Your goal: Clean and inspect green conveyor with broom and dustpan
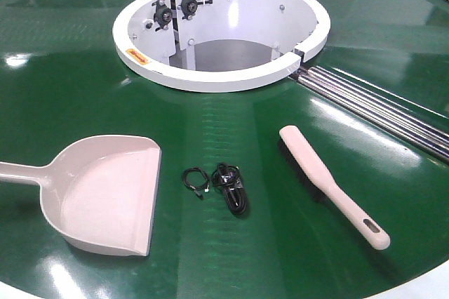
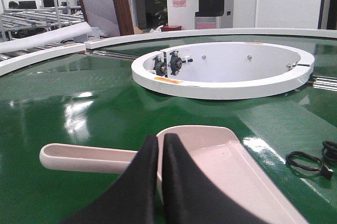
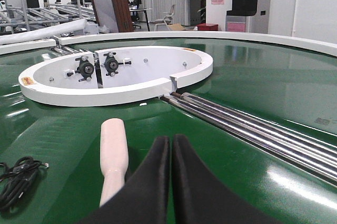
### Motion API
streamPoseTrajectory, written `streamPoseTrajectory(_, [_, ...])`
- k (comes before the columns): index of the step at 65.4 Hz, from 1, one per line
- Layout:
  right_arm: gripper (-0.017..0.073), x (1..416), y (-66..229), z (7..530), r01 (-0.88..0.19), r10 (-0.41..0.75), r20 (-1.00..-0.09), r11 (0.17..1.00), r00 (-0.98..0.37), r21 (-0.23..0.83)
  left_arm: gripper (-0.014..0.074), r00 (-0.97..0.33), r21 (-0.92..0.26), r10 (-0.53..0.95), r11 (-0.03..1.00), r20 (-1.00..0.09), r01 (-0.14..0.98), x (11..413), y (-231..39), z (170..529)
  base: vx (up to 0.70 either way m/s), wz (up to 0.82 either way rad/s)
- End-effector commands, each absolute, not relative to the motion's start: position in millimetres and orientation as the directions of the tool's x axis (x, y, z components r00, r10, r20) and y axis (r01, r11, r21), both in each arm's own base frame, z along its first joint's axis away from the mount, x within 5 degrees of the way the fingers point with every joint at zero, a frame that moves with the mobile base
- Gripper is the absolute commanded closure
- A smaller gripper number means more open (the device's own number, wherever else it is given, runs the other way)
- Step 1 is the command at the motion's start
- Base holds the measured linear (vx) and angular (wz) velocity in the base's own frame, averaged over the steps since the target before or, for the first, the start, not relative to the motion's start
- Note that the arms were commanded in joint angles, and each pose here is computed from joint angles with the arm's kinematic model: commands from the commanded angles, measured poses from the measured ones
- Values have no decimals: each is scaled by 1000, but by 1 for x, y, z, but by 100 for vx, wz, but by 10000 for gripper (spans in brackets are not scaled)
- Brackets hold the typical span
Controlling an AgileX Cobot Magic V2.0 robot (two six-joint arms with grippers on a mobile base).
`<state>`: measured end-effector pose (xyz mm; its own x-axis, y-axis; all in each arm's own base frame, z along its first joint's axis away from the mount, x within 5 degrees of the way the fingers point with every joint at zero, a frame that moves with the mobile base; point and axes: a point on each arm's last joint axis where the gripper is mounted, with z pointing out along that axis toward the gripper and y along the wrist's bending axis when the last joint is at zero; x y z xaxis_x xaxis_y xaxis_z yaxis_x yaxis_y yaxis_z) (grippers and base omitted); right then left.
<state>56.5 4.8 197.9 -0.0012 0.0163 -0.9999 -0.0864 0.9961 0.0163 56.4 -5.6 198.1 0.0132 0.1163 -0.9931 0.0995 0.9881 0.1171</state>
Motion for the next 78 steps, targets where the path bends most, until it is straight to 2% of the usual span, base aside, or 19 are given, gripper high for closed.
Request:
streamPoseTrajectory(1, [568, 56, 5, 204, -83, 15, -997, 997, 77, 9, 600, 87, 104, 96, 990, -992, 94, 55, -6, 202, 0, 0])
streamPoseTrajectory(15, [568, 56, 5, 204, -83, 15, -997, 997, 77, 9, 600, 87, 104, 96, 990, -992, 94, 55, -6, 202, 0, 0])
streamPoseTrajectory(19, [568, 56, 5, 204, -83, 15, -997, 997, 77, 9, 600, 137, 97, 84, 991, -987, 91, 55, -6, 208, 0, 0])
streamPoseTrajectory(25, [568, 56, 5, 204, -83, 15, -997, 997, 77, 9, 600, 221, 36, 14, 995, -975, 93, 51, -5, 230, 0, 0])
streamPoseTrajectory(33, [568, 56, 5, 204, -83, 15, -997, 997, 77, 9, 600, 263, 35, 10, 995, -965, 92, 46, -5, 270, 0, 0])
streamPoseTrajectory(49, [568, 56, 5, 204, -83, 15, -997, 997, 77, 9, 600, 21, 37, 35, 994, -999, 103, 77, -8, 324, 0, 0])
streamPoseTrajectory(64, [568, 56, 5, 204, -83, 15, -997, 997, 77, 9, 600, -152, 15, 31, 994, -988, 111, 110, -12, 314, 0, 0])
streamPoseTrajectory(78, [568, 56, 5, 204, -83, 15, -997, 997, 77, 9, 568, -197, 22, 43, 994, -980, 111, 121, -13, 309, 0, 0])
